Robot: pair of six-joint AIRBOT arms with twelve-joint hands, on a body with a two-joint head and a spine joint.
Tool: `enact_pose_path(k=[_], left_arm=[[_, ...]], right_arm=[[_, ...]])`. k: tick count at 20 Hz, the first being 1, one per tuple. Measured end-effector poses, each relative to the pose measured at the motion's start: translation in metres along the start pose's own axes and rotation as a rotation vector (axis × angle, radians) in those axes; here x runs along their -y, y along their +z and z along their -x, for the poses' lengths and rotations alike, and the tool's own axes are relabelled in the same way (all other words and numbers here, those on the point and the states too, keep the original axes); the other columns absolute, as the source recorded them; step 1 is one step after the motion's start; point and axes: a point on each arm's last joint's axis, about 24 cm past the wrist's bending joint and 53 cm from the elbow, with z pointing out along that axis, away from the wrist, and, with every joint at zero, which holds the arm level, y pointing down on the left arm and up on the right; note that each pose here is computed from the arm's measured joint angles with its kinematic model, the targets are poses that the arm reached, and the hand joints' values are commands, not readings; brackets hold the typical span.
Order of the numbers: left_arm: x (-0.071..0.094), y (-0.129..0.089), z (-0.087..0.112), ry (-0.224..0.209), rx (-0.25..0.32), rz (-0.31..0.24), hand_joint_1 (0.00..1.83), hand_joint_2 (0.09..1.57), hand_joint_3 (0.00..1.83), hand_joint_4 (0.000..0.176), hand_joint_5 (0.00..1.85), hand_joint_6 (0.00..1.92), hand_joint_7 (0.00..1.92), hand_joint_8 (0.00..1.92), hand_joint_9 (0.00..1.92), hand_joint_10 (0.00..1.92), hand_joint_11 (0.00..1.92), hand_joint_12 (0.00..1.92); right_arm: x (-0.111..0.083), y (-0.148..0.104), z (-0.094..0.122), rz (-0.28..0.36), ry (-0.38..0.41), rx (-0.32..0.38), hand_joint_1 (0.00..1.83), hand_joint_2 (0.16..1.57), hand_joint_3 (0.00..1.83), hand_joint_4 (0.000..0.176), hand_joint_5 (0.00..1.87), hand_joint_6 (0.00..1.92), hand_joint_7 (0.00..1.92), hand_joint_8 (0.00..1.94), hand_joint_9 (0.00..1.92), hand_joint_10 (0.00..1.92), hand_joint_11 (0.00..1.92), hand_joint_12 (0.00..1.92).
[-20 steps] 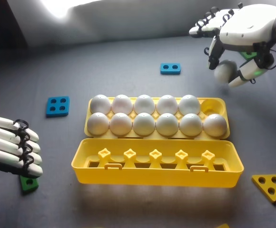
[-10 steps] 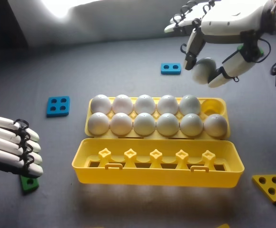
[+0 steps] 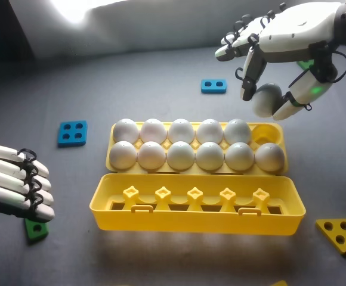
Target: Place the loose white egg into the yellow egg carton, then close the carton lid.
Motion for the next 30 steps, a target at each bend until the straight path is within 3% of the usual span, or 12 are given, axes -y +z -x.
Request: enact_pose_path(k=[3, 8, 14, 20, 21, 25, 30], left_arm=[[0.000, 0.000, 0.000, 0.000, 0.000, 0.000, 0.00, 1.05, 0.00, 0.000, 0.23, 0.00, 0.22, 0.00, 0.15, 0.00, 0.00, 0.28], [0.000, 0.000, 0.000, -0.002, 0.000, 0.000, 0.00, 1.05, 0.00, 0.000, 0.24, 0.00, 0.23, 0.00, 0.17, 0.00, 0.00, 0.30], [0.005, 0.008, -0.005, -0.037, -0.011, -0.021, 0.00, 1.04, 0.00, 0.000, 0.25, 0.01, 0.24, 0.01, 0.17, 0.00, 0.00, 0.31], [0.012, 0.012, -0.007, -0.050, -0.015, -0.036, 0.00, 1.05, 0.00, 0.000, 0.24, 0.00, 0.23, 0.00, 0.15, 0.00, 0.00, 0.26], [0.012, 0.012, -0.007, -0.050, -0.015, -0.036, 0.00, 1.05, 0.00, 0.000, 0.24, 0.00, 0.24, 0.00, 0.16, 0.00, 0.00, 0.28], [0.011, 0.012, -0.007, -0.049, -0.015, -0.034, 0.00, 1.05, 0.00, 0.000, 0.25, 0.00, 0.24, 0.00, 0.17, 0.00, 0.00, 0.28], [0.011, 0.012, -0.007, -0.048, -0.015, -0.034, 0.00, 1.05, 0.00, 0.000, 0.24, 0.00, 0.23, 0.00, 0.15, 0.00, 0.00, 0.25]], right_arm=[[0.000, 0.000, -0.002, -0.002, -0.008, -0.005, 1.19, 1.03, 0.00, 0.000, 1.18, 0.63, 0.14, 0.00, 0.04, 0.00, 0.00, 0.29], [-0.005, 0.000, -0.019, 0.008, -0.015, -0.039, 1.19, 1.03, 0.00, 0.000, 1.17, 0.66, 0.13, 0.01, 0.02, 0.01, 0.00, 0.28], [0.004, -0.001, -0.033, -0.019, -0.012, -0.060, 1.19, 1.03, 0.00, 0.000, 1.18, 0.63, 0.14, 0.00, 0.02, 0.00, 0.00, 0.34], [0.009, -0.002, -0.036, -0.032, -0.037, -0.064, 1.20, 1.03, 0.00, 0.000, 1.18, 0.63, 0.17, 0.00, 0.03, 0.01, 0.00, 0.26], [0.010, -0.002, -0.037, -0.034, -0.039, -0.066, 1.19, 1.03, 0.00, 0.000, 1.18, 0.63, 0.16, 0.01, 0.04, 0.00, 0.00, 0.33], [0.012, -0.002, -0.039, -0.039, -0.033, -0.069, 1.19, 1.03, 0.00, 0.000, 1.19, 0.61, 0.16, 0.00, 0.02, 0.00, 0.00, 0.26], [0.011, 0.000, -0.039, -0.040, -0.031, -0.067, 1.19, 1.03, 0.00, 0.000, 1.18, 0.63, 0.15, 0.00, 0.03, 0.00, 0.00, 0.33]])
